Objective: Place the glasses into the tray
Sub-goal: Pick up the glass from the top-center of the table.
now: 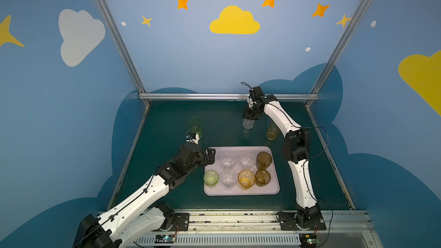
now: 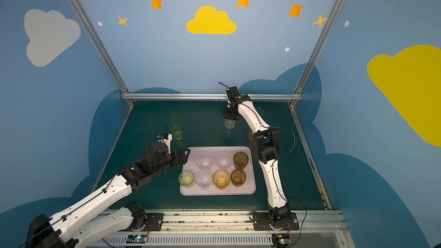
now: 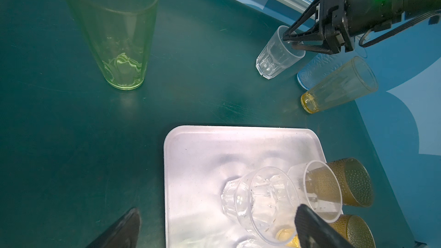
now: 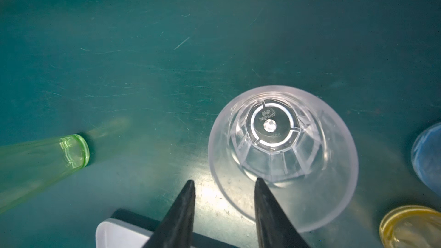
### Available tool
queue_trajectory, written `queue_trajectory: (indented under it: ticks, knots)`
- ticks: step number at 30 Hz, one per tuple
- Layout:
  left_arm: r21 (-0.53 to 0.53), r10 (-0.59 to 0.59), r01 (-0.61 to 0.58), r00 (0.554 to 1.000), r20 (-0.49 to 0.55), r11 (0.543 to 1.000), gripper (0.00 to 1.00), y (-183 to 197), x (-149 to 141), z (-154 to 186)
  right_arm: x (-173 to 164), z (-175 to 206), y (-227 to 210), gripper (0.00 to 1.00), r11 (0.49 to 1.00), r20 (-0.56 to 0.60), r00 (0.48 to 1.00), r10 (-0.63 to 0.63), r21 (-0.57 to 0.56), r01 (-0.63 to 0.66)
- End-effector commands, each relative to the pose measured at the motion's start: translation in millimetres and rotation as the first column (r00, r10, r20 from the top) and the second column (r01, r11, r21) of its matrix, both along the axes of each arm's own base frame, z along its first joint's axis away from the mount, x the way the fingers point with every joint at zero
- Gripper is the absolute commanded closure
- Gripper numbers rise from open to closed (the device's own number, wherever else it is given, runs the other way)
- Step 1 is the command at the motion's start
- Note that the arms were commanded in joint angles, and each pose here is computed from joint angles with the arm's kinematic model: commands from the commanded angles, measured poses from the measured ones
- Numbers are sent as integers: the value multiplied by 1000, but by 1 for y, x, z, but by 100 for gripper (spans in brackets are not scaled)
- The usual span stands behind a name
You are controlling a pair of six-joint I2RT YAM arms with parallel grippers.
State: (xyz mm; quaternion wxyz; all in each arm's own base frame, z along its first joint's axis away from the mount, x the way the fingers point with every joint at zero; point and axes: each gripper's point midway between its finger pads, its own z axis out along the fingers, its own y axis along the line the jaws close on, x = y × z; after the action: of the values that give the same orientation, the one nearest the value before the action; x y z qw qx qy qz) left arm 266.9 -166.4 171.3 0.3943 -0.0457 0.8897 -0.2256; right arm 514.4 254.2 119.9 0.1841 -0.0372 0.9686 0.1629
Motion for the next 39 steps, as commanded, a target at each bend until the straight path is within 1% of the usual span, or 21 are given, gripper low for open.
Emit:
queue_trajectory:
  ticks: [1,4,9,12,18,29,32,35,39]
  knots:
    - [-3,19,-19,1000,11,1000,0,3,3,4,2,5,6,59,1000,19,999,30,5,-30]
    - [-5,12,-12,1000,7,1000,0,1,4,1,3,1,11,59,999,12,999,38,21,-38]
    - [-2,2,-2,1000,-9,1000,0,-1,5,-3,5,-5,17,63,998,9,999,42,42,-43]
    - [-6,-10,10,1000,-7,1000,0,-3,5,-2,7,-9,20,63,998,8,999,47,42,-47]
    - [-1,5,-5,1000,-9,1000,0,0,6,-4,8,-16,23,65,998,3,999,54,30,-54]
    - [-2,18,-18,1000,-17,1000,0,3,7,-5,10,-19,24,81,997,28,997,74,-7,-74]
    - [0,22,-22,1000,-19,1000,0,4,7,-5,10,-21,22,84,997,28,997,75,-21,-75]
    - [-1,27,-27,999,-19,1000,0,5,7,-5,10,-21,21,89,997,30,997,76,-37,-74]
    - [-5,29,-29,999,-17,1000,0,5,7,-4,8,-21,21,93,994,38,995,90,-59,-87]
